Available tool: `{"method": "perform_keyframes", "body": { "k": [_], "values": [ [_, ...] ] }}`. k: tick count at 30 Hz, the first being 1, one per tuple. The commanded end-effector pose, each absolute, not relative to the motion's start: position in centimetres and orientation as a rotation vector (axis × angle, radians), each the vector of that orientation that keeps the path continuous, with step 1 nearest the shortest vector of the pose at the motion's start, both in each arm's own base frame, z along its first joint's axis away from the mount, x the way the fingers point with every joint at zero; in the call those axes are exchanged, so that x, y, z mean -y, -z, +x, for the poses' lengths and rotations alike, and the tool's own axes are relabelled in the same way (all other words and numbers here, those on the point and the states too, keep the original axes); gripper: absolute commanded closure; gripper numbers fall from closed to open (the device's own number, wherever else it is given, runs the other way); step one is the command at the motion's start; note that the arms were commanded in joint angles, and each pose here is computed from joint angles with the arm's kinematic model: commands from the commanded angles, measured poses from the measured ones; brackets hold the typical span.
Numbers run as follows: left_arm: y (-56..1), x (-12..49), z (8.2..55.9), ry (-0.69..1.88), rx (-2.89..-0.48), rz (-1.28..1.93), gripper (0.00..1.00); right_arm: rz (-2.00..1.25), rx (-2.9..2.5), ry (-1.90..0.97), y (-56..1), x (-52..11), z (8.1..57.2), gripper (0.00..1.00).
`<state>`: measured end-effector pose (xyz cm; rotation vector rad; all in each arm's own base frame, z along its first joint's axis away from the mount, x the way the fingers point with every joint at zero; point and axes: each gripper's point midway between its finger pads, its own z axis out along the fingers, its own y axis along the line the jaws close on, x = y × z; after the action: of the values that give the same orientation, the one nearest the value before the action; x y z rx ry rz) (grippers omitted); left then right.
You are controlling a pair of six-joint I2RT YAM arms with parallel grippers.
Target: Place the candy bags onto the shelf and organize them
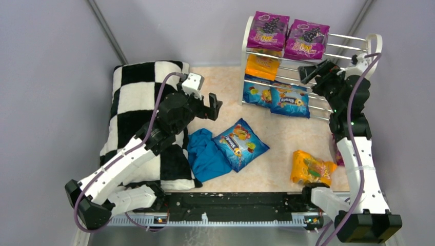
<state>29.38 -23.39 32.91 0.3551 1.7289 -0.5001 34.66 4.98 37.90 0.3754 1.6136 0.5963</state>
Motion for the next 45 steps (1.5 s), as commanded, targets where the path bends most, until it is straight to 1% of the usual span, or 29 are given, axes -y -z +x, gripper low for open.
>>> {"method": "perform_keyframes", "body": {
  "k": [1, 3, 6, 10, 12, 14, 17, 19, 22, 26, 32, 38, 42, 45],
  "values": [
    [-33.5, 24.9, 29.6, 0.576, -1.727, 0.366, 0.01, -0.029, -1.765, -0.817, -34.5, -11.3, 29.7, 0.01],
    [-32.6, 26.1, 29.5, 0.628, -1.758, 0.378, 0.01, -0.042, -1.822, -0.823, -32.2, -11.9, 28.0, 0.01],
    [-30.4, 28.4, 28.9, 0.747, -1.846, 0.404, 0.01, 0.005, -1.845, -0.724, -30.6, -10.4, 26.0, 0.01],
    [-26.2, 33.2, 25.5, 1.074, -2.012, 0.502, 0.01, 0.054, -1.847, -0.586, -30.4, -8.2, 23.6, 0.01],
    [-24.6, 35.6, 23.8, 1.236, -2.073, 0.485, 0.01, 0.139, -1.812, -0.517, -31.1, -6.7, 22.9, 0.01],
    [-22.4, 38.2, 21.8, 1.331, -2.153, 0.478, 0.03, 0.188, -1.736, -0.501, -32.6, -5.9, 22.1, 0.01],
    [-20.3, 42.6, 18.7, 1.434, -2.201, 0.5, 0.03, 0.224, -1.605, -0.585, -35.6, -6.4, 21.2, 0.01],
    [-18.5, 45.4, 16.9, 1.488, -2.253, 0.513, 0.01, 0.201, -1.545, -0.7, -37.5, -7.8, 20.6, 0.01],
    [-15.7, 48.9, 15.0, 1.544, -2.323, 0.526, 0.01, 0.113, -1.513, -0.812, -39.7, -9.8, 19.9, 0.01],
    [-12.4, 52.7, 13.2, 1.562, -2.392, 0.522, 0.01, 0.03, -1.509, -0.792, -40.9, -10.4, 18.3, 0.01],
    [-10.4, 56.6, 11.9, 1.67, -2.439, 0.504, 0.17, 0.0, -1.477, -0.725, -41.8, -9.5, 16.2, 0.01],
    [-8.2, 58.0, 12.0, 1.669, -2.499, 0.506, 0.21, -0.006, -1.475, -0.74, -40.8, -9.6, 15.8, 0.01],
    [-7.6, 58.7, 11.9, 1.69, -2.517, 0.52, 0.29, 0.0, -1.491, -0.708, -39.9, -9.3, 16.1, 0.01],
    [-7.9, 58.8, 12.2, 1.696, -2.499, 0.53, 0.32, -0.002, -1.497, -0.692, -39.7, -9.2, 16.4, 0.01]
  ]
}}
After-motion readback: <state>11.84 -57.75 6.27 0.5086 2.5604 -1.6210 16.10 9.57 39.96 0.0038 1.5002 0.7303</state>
